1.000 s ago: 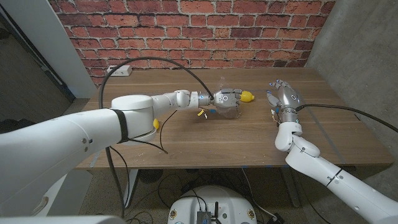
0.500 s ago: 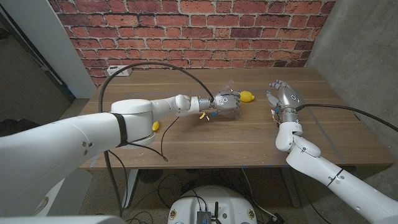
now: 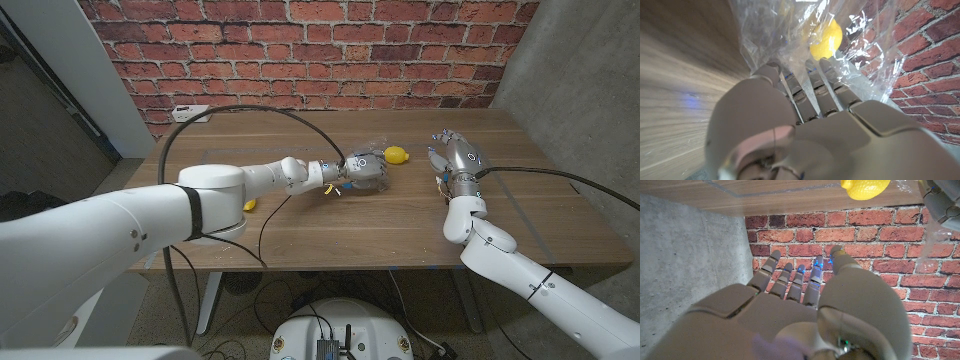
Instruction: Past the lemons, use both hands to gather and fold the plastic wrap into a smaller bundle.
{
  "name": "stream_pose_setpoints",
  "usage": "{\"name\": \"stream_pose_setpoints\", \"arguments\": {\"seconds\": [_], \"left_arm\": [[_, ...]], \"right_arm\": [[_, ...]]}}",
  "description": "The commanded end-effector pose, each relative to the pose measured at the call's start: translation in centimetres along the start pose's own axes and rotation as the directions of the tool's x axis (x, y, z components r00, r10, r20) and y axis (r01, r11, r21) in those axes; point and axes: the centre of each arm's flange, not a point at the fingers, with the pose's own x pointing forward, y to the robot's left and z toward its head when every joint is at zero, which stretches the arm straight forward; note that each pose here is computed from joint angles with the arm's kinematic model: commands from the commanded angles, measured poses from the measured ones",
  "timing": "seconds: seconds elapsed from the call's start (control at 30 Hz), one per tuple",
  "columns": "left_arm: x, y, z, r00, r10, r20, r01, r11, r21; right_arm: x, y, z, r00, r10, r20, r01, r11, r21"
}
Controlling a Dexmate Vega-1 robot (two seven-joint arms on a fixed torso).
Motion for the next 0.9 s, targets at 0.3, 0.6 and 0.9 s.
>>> {"name": "stream_pose_setpoints", "arguments": {"seconds": [0.3,0.6,0.9], "left_arm": [[1.1,0.0,0.3,0.997,0.012,-0.080,-0.009,0.999,0.031],[2.0,0.9,-0.4,0.991,0.042,-0.126,-0.042,0.999,0.007],[3.5,2.6,-0.8,0.997,0.065,-0.047,-0.065,0.998,-0.005]], "right_arm": [[0.6,0.3,-0.1,0.999,0.037,0.007,-0.038,0.999,0.010],[0.9,0.4,0.0,0.999,0.048,0.013,-0.048,0.999,0.016],[0.9,0.2,0.0,1.000,-0.002,-0.012,0.002,1.000,0.000]]}}
